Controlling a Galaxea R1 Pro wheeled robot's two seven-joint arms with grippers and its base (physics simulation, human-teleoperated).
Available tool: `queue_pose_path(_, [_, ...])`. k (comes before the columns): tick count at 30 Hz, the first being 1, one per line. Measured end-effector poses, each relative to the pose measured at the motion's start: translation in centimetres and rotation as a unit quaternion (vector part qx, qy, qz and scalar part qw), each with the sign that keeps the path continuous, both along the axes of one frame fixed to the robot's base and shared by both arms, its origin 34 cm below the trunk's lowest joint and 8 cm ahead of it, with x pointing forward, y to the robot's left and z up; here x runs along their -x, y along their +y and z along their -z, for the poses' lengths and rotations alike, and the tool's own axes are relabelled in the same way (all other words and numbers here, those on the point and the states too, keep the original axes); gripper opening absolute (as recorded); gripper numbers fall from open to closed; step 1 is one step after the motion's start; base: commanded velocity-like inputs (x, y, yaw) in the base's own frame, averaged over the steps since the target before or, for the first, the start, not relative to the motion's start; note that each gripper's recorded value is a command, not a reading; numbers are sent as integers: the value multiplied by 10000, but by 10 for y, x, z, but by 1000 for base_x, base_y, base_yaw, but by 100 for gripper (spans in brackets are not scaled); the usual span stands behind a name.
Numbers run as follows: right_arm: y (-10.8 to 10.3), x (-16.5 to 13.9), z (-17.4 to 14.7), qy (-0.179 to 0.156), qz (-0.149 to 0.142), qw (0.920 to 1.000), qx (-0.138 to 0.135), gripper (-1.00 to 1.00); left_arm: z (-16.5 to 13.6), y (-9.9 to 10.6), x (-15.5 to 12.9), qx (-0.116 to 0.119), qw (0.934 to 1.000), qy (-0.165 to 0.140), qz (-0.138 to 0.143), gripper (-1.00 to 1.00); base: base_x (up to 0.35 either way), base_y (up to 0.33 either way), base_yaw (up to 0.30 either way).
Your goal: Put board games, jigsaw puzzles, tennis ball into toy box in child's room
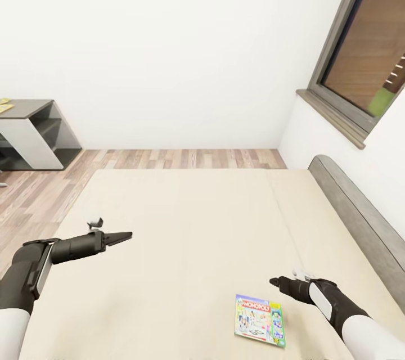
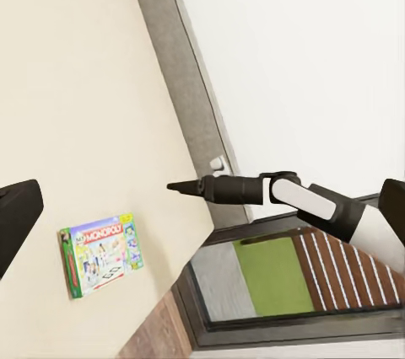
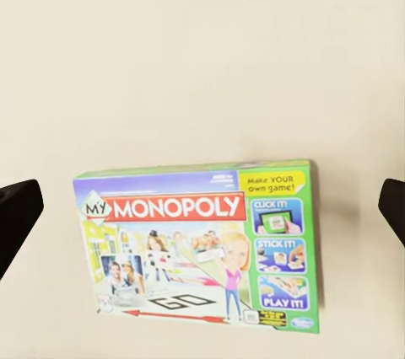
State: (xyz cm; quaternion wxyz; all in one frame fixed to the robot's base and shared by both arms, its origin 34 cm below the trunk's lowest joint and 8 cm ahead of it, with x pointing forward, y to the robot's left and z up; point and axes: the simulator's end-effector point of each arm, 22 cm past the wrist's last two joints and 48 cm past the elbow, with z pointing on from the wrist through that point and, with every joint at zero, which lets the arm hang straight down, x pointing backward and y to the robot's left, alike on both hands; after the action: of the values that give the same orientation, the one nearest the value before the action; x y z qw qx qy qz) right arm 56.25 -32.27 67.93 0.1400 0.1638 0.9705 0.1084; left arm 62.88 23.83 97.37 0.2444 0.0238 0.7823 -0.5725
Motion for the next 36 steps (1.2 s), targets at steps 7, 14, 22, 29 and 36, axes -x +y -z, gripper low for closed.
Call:
queue_pose_path(7, [1,4,5,55,-1,10000,-12,100,13,-10,9,-100,9997,-17,218,100,0,0,0])
queue_pose_path(14, [2,7,10,113,-1,9999,-13,100,21,-13,12,-130,9995,19,293,100,0,0,0])
queue_pose_path(22, [1,12,16,180,-2,9998,-8,100,29,-14,14,-149,9993,82,325,100,0,0,0])
queue_pose_path(29, [1,16,21,240,0,9997,1,100,36,-14,15,-173,9992,150,339,100,0,0,0])
queue_pose_path(36, [1,20,26,298,1,9996,4,100,42,-14,16,-179,9990,210,344,100,0,0,0])
